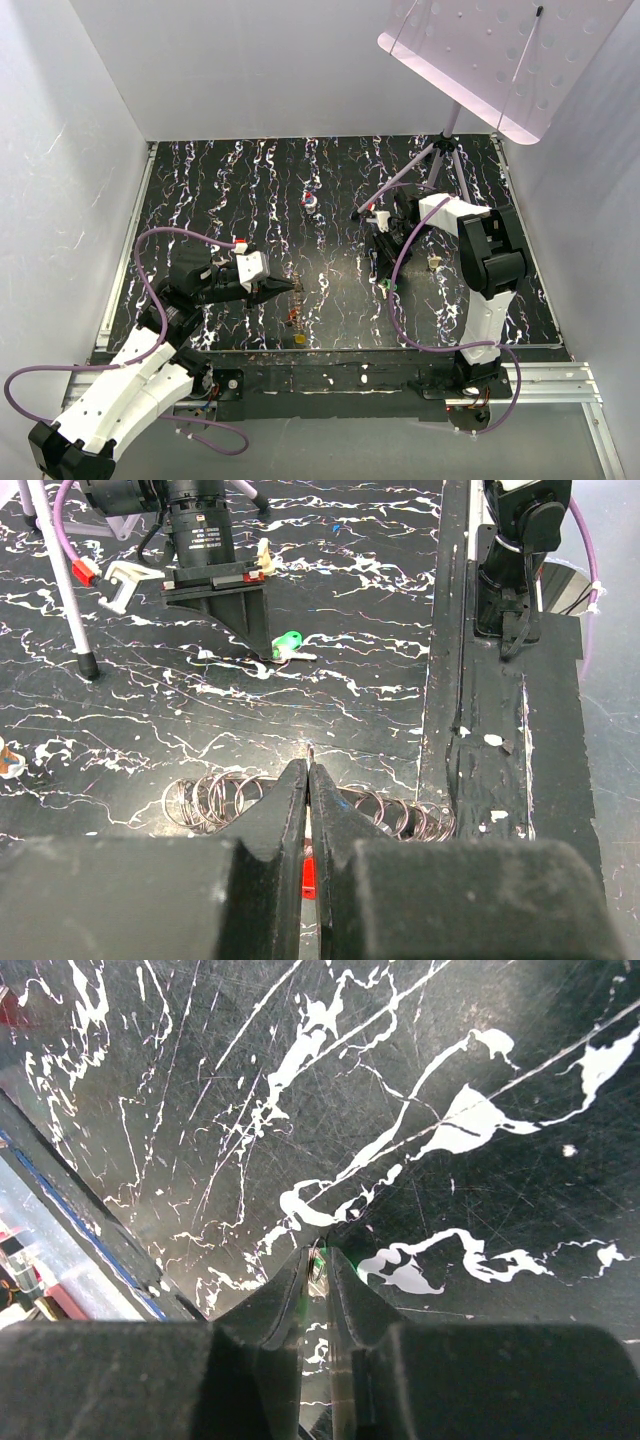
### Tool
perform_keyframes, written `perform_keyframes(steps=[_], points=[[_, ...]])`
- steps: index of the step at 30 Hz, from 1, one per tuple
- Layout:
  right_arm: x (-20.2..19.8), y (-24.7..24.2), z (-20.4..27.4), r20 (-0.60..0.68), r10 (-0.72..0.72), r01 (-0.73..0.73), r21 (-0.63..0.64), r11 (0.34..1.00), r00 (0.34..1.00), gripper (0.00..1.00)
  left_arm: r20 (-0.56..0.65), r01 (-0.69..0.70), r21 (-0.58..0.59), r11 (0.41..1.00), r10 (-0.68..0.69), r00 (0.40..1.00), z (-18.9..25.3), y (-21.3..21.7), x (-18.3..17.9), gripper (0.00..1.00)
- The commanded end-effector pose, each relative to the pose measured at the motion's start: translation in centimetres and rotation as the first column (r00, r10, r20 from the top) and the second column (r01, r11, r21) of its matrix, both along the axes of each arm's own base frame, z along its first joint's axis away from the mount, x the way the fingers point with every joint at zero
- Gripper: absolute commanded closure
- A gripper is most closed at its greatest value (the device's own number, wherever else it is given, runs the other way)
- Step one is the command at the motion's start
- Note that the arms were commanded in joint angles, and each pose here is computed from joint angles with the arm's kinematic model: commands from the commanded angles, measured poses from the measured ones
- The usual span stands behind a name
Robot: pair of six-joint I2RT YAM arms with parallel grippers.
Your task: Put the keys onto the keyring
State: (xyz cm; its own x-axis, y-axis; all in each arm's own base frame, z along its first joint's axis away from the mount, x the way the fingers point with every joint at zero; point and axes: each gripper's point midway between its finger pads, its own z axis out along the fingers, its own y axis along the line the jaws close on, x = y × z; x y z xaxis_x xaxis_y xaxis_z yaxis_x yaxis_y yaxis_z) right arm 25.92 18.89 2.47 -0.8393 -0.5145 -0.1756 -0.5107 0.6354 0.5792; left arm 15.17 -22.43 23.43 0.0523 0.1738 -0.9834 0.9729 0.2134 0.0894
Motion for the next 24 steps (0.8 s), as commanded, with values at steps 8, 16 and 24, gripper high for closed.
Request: perform_keyframes(steps=[8, 16, 24], points=[[0.5, 0.1, 0.2, 0.007, 0.003, -0.003, -0.016, 1.0, 1.0, 0.94, 0.042, 0.016, -0.025, 1.0, -0.015, 0.999, 1.3, -0.1, 0.0, 1.0], [0.6, 0.5, 1.9, 0.045, 0.029, -0.031, 0.029, 0.999, 0.999, 0.99, 0.045, 0.019, -0.027, 0.999, -0.018, 0.999, 1.4, -0.1, -0.1, 1.0], [0.1, 1.9, 5.8, 0.138, 0.085, -0.109, 0.175, 0.979, 0.987, 0.99, 0.043, 0.023, -0.043, 0.999, -0.021, 0.999, 1.6, -0.1, -0.1, 1.0]])
